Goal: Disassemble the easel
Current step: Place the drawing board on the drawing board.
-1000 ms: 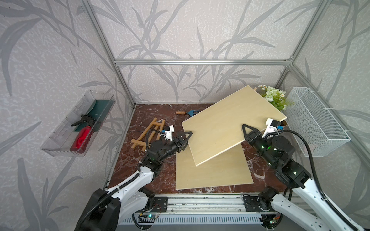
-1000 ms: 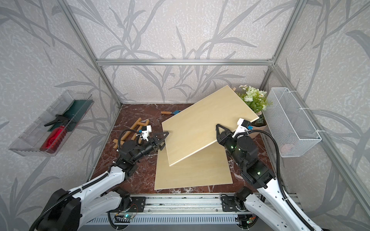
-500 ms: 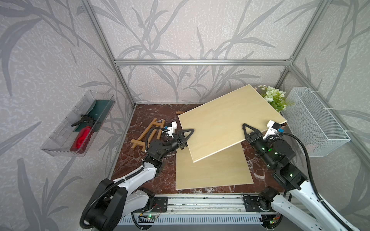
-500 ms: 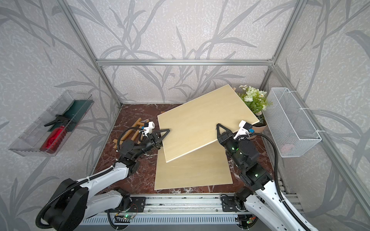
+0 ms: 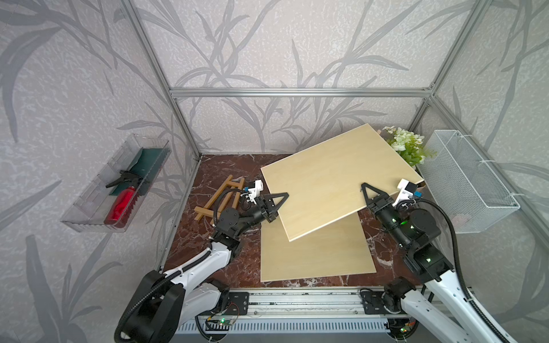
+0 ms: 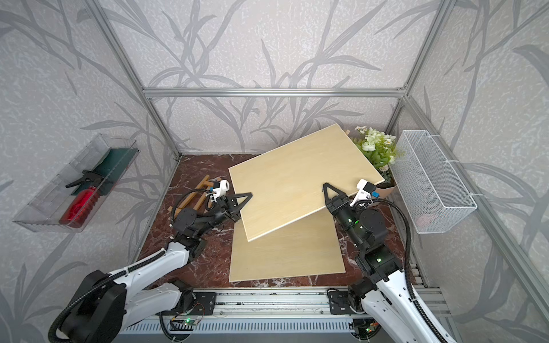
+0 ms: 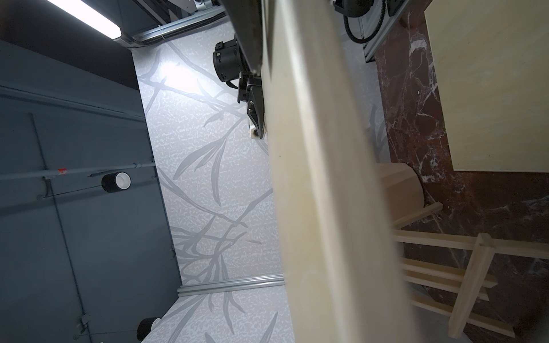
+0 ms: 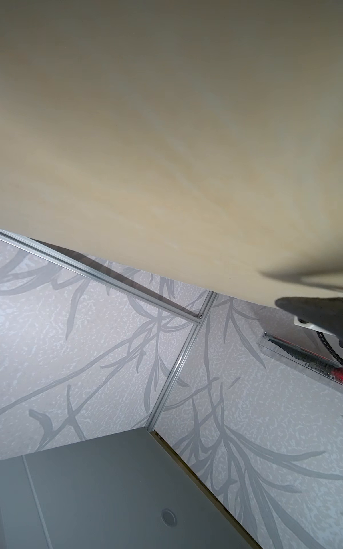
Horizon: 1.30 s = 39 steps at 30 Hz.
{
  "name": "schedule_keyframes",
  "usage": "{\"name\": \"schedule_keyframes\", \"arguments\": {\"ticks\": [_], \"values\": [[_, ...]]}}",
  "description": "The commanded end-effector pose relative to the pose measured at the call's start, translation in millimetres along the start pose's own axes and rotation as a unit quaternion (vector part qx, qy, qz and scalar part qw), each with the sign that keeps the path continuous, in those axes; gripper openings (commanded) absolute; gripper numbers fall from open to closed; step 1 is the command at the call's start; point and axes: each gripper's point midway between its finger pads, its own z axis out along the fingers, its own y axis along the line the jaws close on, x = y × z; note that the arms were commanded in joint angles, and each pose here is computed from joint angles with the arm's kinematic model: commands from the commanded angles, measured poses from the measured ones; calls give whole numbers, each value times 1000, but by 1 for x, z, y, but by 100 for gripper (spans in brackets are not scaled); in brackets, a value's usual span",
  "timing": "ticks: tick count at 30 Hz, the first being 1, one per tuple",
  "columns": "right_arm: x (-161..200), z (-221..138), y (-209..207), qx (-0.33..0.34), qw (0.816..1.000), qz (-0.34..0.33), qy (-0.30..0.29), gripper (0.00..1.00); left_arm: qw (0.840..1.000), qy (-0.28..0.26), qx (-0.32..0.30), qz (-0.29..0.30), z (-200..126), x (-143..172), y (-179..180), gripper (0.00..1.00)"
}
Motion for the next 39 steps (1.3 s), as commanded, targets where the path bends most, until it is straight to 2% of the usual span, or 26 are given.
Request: {"name": "schedule_keyframes", "arguments": {"ticks": [1, 9, 17, 22, 29, 39], "values": [[-18, -7, 41, -93, 995, 14, -27, 0, 995, 26, 85, 44, 2, 9, -60, 16], [-12, -2, 28, -82, 996, 15, -18, 0, 995, 20, 83, 45, 4, 6, -62, 22], [-9, -1, 18, -66, 998, 11, -15, 0, 996, -1, 80, 43, 6, -2, -60, 22], [-6, -1, 15, -60, 998, 8, -9, 0, 995, -12, 89, 37, 8, -7, -62, 17], [1, -2, 13, -59, 998, -7, 6, 0, 994, -38, 93, 39, 6, -15, -64, 0], [10, -7, 18, -60, 996, -53, 37, 0, 993, -51, 93, 57, -2, -14, -74, 0]]}}
